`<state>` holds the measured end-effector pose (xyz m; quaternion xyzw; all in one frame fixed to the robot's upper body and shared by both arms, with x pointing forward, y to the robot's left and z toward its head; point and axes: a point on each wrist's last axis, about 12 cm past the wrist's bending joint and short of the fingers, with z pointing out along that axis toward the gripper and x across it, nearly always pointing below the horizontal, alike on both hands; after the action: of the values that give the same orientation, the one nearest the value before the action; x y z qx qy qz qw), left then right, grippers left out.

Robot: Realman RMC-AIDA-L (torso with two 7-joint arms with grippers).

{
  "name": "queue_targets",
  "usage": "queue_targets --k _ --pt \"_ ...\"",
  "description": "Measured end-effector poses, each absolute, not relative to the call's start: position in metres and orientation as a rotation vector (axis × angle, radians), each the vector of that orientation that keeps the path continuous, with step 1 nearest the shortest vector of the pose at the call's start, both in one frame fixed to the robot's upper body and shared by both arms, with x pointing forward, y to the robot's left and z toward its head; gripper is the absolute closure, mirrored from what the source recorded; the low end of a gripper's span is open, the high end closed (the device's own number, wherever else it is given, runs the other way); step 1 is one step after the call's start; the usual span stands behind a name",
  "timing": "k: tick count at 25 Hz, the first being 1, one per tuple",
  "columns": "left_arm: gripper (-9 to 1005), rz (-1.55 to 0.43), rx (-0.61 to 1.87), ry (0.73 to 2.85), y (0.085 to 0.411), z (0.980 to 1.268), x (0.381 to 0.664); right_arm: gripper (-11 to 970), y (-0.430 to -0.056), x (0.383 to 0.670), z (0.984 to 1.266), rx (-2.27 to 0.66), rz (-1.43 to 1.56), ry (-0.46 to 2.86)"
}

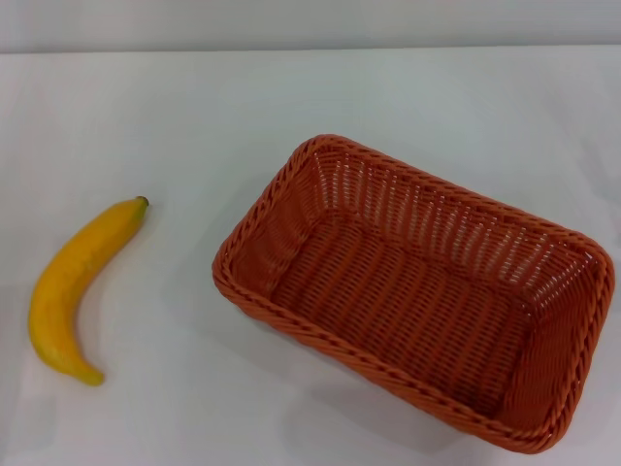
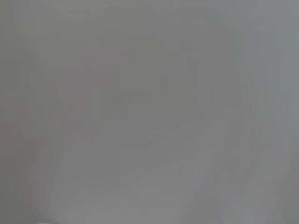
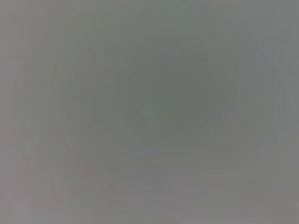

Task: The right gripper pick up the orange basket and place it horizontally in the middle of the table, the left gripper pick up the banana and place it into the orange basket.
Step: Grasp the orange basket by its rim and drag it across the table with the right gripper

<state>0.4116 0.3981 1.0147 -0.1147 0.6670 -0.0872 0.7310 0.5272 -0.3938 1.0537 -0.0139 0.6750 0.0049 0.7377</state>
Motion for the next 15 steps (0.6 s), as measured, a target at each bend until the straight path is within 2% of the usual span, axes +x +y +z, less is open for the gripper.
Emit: queue_targets --k 15 --pt "140 -0.194 -0.250 1.470 0.3971 1.0153 0.4172 125 -0.3945 0.5273 1.0543 -0.021 0.012 1.478"
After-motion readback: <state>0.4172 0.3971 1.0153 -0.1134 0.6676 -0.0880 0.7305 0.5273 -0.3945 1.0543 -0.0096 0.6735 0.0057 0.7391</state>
